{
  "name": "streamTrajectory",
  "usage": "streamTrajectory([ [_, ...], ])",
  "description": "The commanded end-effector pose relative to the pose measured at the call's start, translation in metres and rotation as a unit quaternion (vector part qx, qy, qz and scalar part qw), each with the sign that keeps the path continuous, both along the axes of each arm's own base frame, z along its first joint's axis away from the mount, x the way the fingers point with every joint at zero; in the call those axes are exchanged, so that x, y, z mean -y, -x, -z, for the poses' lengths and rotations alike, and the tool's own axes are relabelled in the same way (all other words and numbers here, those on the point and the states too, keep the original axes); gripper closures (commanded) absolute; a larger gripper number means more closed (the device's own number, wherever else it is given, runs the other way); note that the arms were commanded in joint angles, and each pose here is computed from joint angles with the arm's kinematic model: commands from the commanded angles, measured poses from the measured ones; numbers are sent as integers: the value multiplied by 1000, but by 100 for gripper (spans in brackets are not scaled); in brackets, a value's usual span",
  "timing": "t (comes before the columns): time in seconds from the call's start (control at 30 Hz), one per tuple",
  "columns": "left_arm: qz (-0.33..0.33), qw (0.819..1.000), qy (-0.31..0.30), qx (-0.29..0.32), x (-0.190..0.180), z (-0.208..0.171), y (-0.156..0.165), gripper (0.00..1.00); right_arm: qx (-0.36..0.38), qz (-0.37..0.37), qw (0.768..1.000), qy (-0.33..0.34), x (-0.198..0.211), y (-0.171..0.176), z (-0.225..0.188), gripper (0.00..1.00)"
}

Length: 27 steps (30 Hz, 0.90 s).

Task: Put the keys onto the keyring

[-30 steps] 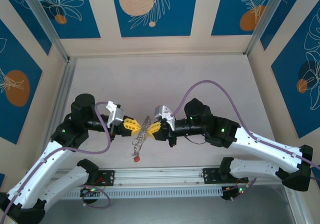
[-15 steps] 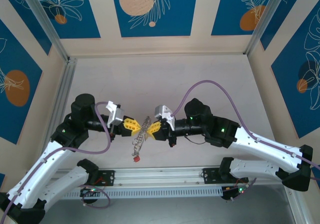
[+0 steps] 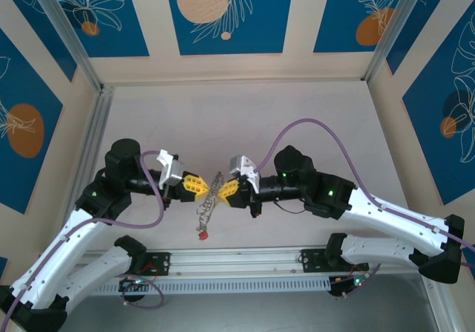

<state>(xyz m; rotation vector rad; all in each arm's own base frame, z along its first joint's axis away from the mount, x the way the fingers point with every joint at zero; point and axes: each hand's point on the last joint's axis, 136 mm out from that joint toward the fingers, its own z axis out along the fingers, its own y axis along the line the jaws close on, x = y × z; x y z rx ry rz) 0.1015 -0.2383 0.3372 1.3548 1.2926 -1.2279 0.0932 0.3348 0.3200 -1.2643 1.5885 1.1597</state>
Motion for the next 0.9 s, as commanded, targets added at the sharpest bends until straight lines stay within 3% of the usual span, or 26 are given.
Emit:
streamTrajectory([
  [0.0, 6, 1000, 11, 6, -2, -5, 3, 100, 4, -2, 1000, -22, -2, 0, -10, 100],
  [0.87, 7, 1000, 13, 9, -2, -6, 4, 100, 6, -20, 999, -45, -9, 3, -24, 100],
])
